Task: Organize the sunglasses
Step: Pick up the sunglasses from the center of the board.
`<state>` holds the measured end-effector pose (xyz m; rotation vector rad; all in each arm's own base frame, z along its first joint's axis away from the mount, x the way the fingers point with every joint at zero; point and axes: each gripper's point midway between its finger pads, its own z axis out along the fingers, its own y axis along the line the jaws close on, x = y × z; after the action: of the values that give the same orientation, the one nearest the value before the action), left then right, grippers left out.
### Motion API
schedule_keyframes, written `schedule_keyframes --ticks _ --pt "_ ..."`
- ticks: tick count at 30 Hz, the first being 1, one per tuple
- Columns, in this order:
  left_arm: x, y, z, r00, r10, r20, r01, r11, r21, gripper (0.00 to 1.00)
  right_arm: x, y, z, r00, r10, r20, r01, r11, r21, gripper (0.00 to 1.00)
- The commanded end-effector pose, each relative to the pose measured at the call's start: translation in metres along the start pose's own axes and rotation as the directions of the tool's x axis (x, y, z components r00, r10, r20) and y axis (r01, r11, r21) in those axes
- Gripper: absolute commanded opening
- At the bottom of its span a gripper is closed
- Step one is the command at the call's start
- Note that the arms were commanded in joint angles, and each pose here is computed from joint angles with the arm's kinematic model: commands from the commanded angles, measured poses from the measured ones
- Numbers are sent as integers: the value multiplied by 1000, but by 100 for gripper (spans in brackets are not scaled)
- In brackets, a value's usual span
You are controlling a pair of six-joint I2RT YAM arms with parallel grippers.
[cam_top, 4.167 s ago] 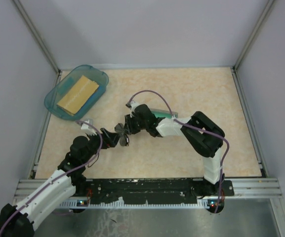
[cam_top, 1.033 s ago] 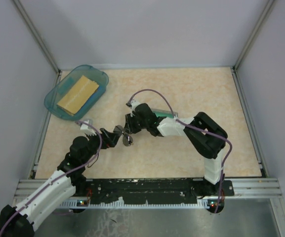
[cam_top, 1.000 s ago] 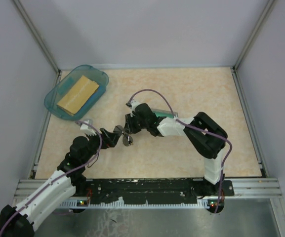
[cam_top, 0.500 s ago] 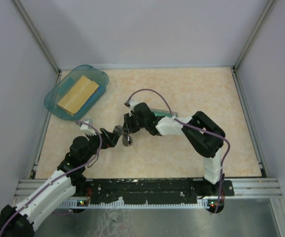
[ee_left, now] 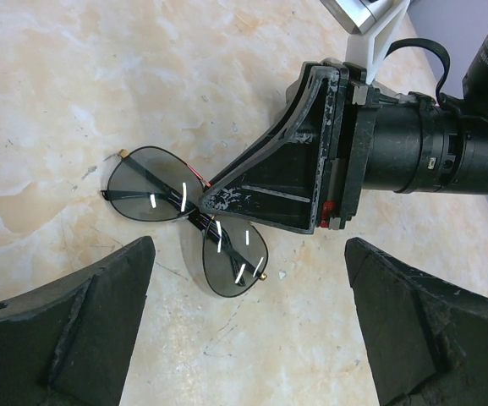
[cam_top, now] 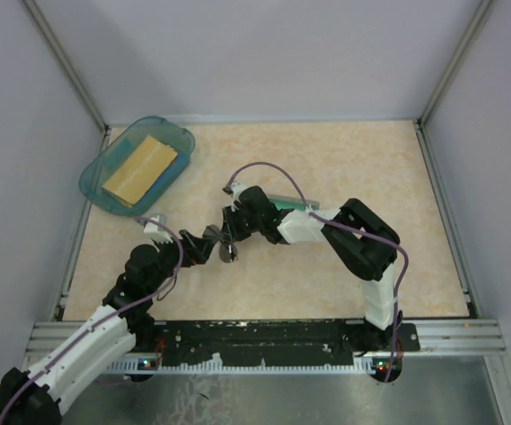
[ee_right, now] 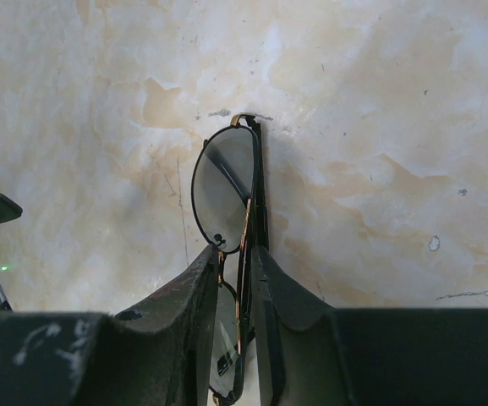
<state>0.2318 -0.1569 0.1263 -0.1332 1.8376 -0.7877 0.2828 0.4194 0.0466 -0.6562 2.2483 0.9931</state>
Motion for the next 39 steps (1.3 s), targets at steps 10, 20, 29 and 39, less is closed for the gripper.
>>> schedule_keyframes --ticks 10,20,29,39 --pt "-10 -6 0 1000 8 25 -9 1000 11 100 -19 12 0 999 -25 48 27 999 -46 13" --pt "-11 -6 0 1000 10 27 -10 1000 10 100 -23 12 -3 998 -41 49 43 999 -34 4" --pt "-18 -11 -5 999 9 43 -10 1000 19 100 -22 11 -5 996 -77 34 77 997 2 0" --pt "-26 -14 -12 998 11 62 -12 1000 23 100 -23 14 -8 994 -108 37 107 994 25 0"
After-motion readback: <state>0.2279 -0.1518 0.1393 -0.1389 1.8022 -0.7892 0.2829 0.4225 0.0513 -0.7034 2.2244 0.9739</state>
